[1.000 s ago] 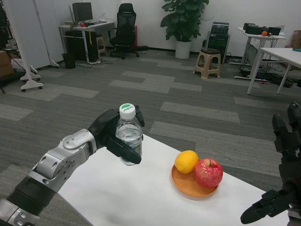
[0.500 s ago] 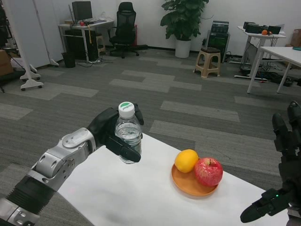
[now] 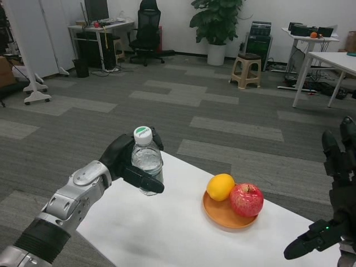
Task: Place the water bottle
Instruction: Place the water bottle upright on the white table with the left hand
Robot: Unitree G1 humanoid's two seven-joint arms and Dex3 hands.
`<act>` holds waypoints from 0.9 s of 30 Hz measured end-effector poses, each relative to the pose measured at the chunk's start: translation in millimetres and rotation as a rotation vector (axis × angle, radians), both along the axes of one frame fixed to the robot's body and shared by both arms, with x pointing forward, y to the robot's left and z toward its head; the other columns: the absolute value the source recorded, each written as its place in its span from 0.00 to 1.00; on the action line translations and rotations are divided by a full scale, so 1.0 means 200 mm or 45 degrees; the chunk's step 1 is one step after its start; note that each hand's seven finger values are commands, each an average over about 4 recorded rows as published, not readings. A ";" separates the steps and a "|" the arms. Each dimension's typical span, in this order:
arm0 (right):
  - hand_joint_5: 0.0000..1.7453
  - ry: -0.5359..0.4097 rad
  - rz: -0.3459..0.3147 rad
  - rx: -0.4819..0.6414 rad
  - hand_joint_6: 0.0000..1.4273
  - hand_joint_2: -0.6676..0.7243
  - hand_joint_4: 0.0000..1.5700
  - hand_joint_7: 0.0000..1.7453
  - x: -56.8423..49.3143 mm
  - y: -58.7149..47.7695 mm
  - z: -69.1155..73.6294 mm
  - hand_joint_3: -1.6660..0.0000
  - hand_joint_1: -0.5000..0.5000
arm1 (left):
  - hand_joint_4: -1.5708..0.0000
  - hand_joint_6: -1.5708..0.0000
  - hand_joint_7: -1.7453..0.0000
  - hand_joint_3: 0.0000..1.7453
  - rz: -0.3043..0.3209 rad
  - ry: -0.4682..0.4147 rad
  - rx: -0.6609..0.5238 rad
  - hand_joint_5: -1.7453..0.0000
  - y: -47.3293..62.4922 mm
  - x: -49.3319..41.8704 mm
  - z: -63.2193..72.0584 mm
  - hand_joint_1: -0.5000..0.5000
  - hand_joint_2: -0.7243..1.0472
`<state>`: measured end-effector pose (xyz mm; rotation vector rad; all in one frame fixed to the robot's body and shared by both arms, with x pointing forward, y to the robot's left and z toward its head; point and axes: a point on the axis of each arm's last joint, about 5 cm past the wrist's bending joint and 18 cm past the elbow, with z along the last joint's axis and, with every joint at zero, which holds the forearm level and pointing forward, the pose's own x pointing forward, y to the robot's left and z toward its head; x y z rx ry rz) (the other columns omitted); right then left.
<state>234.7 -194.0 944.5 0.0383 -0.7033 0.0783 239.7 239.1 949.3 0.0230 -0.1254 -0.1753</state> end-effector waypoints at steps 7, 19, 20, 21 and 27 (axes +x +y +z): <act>0.00 0.002 0.003 -0.001 0.00 0.91 0.00 0.00 0.00 0.00 0.00 1.00 0.38 | 0.43 0.42 0.05 0.04 0.078 -0.030 -0.034 0.00 -0.01 -0.005 -0.15 1.00 0.75; 0.00 0.011 0.003 -0.002 0.00 0.91 0.00 0.00 0.00 0.00 -0.01 1.00 0.38 | 0.45 0.42 0.05 0.04 0.245 -0.007 0.060 0.00 -0.01 -0.048 -0.34 1.00 0.75; 0.00 0.013 0.002 -0.003 0.00 0.91 0.00 0.00 0.00 0.00 -0.01 1.00 0.38 | 0.45 0.42 0.06 0.03 0.255 -0.001 0.066 0.00 -0.02 -0.052 -0.36 1.00 0.75; 0.00 0.015 0.001 -0.003 0.00 0.91 0.00 0.00 0.00 0.00 -0.01 1.00 0.38 | 0.45 0.42 0.06 0.01 0.263 0.006 0.067 0.00 -0.02 -0.055 -0.37 1.00 0.75; 0.00 0.022 0.001 0.000 0.00 0.91 0.00 0.00 0.00 0.00 -0.02 1.00 0.38 | 0.46 0.42 0.04 0.03 0.284 0.044 0.056 0.00 -0.05 -0.066 -0.43 1.00 0.71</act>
